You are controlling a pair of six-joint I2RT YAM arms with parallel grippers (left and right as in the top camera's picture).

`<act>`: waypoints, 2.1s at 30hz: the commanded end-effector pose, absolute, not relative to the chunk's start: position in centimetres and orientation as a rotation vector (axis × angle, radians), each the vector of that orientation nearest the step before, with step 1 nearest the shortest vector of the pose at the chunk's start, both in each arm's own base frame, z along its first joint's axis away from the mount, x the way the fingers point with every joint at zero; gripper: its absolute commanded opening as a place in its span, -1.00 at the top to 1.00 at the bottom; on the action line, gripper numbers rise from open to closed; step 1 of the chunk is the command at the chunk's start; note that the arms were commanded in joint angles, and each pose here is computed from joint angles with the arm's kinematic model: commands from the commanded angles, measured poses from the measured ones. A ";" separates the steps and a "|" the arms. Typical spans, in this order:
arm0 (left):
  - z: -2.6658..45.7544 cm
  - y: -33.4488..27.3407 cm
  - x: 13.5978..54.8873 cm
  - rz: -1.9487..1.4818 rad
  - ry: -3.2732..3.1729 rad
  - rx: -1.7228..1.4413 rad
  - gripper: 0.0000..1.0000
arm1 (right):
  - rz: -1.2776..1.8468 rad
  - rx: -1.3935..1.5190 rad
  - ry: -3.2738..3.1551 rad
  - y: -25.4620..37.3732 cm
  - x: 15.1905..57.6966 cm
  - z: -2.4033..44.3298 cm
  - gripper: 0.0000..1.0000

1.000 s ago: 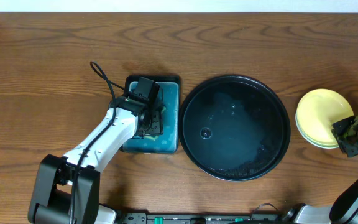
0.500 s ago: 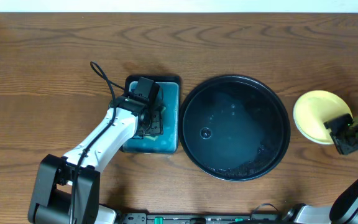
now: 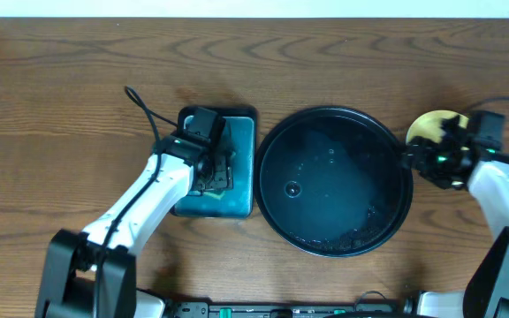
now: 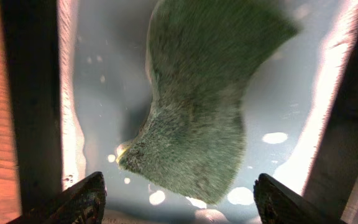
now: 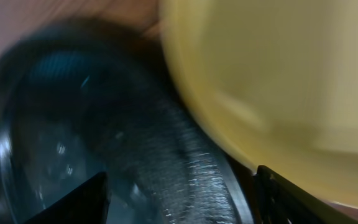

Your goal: Clean dirty plates on tray and stack at the side

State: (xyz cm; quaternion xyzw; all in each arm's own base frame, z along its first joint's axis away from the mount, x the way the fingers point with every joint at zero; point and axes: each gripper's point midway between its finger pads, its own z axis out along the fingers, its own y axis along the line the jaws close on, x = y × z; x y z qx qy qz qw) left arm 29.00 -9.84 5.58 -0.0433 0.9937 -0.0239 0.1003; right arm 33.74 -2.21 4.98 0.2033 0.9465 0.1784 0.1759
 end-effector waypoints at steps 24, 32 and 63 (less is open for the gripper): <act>12.5 -1.9 21.6 -0.043 2.832 -0.548 -0.59 | 0.173 0.251 2.870 1.9 26.8 10.1 -0.99; 14.4 -1.4 19.6 -0.156 2.517 -0.506 -0.59 | 0.166 0.152 2.570 3.3 24.9 11.7 -0.99; 16.1 -1.2 18.3 -0.216 2.372 -0.500 -0.61 | 0.206 0.121 2.433 3.6 22.9 13.6 -0.98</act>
